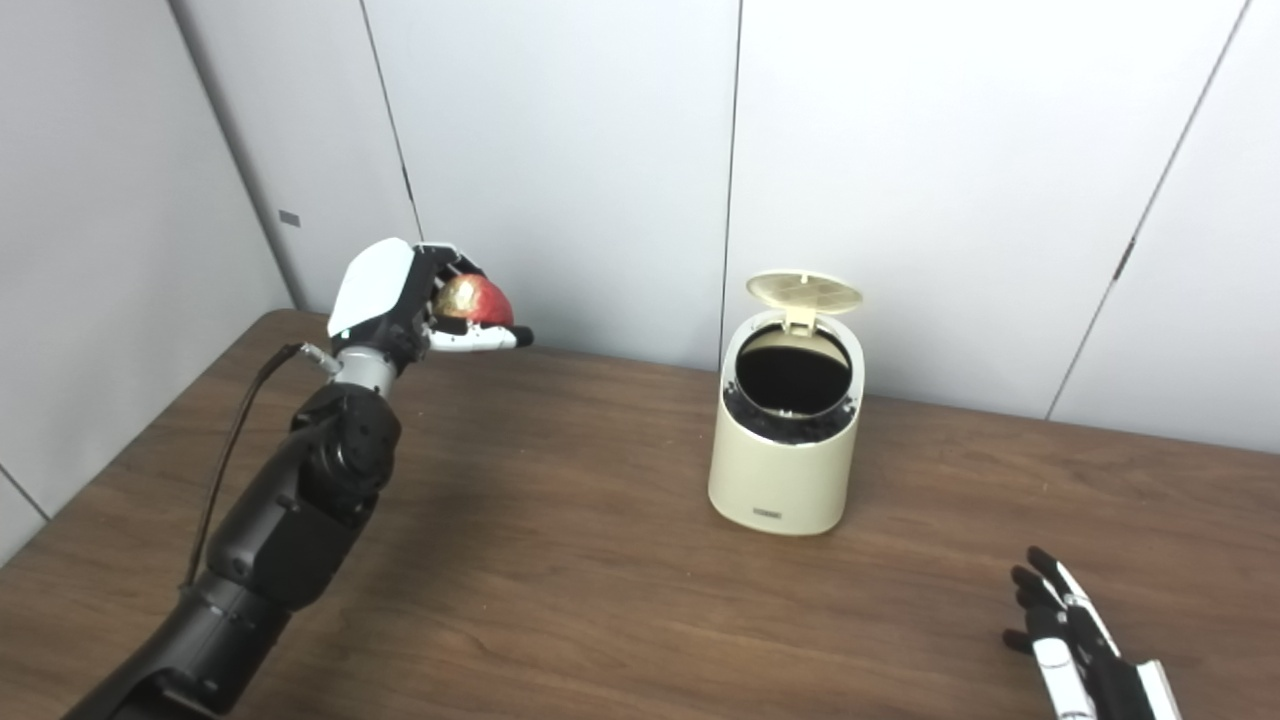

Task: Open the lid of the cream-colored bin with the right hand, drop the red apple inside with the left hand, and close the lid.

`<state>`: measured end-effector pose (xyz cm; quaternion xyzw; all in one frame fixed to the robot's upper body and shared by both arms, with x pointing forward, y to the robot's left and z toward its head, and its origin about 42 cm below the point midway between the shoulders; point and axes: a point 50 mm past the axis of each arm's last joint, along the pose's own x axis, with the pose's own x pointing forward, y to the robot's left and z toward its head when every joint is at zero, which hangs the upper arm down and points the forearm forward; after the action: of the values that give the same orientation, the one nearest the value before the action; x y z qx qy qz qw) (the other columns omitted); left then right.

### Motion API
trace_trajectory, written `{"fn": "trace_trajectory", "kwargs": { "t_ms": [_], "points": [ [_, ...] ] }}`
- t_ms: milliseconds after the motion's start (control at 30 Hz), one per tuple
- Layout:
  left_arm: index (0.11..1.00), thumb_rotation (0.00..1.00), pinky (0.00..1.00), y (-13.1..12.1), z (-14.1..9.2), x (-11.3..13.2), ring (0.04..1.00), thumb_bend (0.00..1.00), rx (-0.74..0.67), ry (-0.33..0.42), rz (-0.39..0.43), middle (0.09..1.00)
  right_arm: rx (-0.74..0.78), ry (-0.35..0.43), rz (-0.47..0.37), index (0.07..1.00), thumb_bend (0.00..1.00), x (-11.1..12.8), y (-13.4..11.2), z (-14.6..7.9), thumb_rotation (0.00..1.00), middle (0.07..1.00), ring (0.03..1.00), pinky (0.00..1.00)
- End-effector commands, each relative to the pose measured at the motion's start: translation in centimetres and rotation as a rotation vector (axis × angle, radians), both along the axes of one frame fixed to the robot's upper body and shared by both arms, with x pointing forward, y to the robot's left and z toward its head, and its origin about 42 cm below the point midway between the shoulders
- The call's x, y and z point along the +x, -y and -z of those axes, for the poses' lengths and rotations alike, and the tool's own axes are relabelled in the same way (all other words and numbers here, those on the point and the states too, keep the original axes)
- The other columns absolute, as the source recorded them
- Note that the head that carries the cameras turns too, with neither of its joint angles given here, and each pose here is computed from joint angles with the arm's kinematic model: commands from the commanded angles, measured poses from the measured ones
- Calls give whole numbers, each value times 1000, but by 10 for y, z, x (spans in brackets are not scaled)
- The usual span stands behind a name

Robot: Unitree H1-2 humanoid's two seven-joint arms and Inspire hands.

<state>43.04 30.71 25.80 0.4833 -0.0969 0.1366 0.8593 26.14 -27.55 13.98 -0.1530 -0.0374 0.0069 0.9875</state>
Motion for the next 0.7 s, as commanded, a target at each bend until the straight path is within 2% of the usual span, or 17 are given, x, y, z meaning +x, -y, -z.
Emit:
{"fn": "trace_trajectory", "kwargs": {
  "t_ms": [0,267,467,667],
  "points": [
    [499,0,330,7,-27,-4,403,474,7,117,25,488,17,50,-8,927,436,5,-3,-8,935,910,913,821],
    [477,0,347,60,-37,-32,444,474,-144,238,147,543,102,46,7,951,441,12,-8,-15,913,942,937,846],
    [486,0,324,82,-38,-37,435,473,-230,274,203,536,178,41,31,954,491,18,-13,-17,927,943,935,856],
    [491,0,319,95,-42,-41,441,474,-267,308,223,524,210,45,44,948,529,20,-18,-18,921,946,932,864]
  ]
}}
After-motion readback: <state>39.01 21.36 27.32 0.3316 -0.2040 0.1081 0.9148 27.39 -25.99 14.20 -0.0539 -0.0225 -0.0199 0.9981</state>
